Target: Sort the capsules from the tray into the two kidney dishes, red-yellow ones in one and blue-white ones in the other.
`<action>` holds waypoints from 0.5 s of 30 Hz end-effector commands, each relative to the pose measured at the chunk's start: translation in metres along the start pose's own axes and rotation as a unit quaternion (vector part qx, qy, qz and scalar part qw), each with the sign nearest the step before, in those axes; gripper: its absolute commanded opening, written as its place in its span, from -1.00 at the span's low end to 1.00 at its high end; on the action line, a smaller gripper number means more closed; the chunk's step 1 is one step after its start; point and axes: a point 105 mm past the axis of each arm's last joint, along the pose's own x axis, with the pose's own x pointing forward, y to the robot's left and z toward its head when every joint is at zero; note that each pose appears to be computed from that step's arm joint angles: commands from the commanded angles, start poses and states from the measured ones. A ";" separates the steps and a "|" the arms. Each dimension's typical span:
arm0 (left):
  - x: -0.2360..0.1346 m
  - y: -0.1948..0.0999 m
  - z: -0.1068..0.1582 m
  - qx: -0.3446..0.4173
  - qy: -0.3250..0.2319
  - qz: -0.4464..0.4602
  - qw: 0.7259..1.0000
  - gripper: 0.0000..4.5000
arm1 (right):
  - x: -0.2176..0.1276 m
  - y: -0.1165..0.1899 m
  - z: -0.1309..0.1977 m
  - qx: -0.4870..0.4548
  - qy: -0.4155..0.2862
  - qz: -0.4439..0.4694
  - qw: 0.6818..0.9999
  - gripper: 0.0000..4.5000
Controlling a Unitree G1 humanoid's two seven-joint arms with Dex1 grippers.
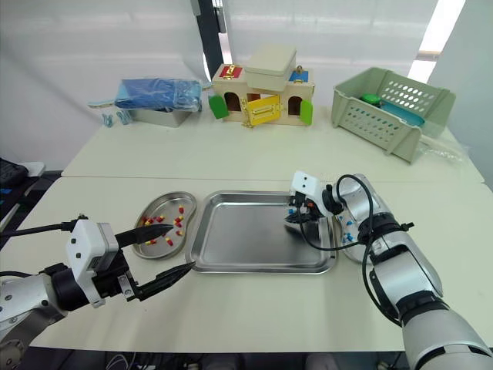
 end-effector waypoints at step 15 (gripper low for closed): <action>0.000 0.001 0.009 0.026 0.002 -0.004 1.000 1.00 | -0.004 -0.008 0.000 -0.005 -0.002 -0.019 1.000 0.05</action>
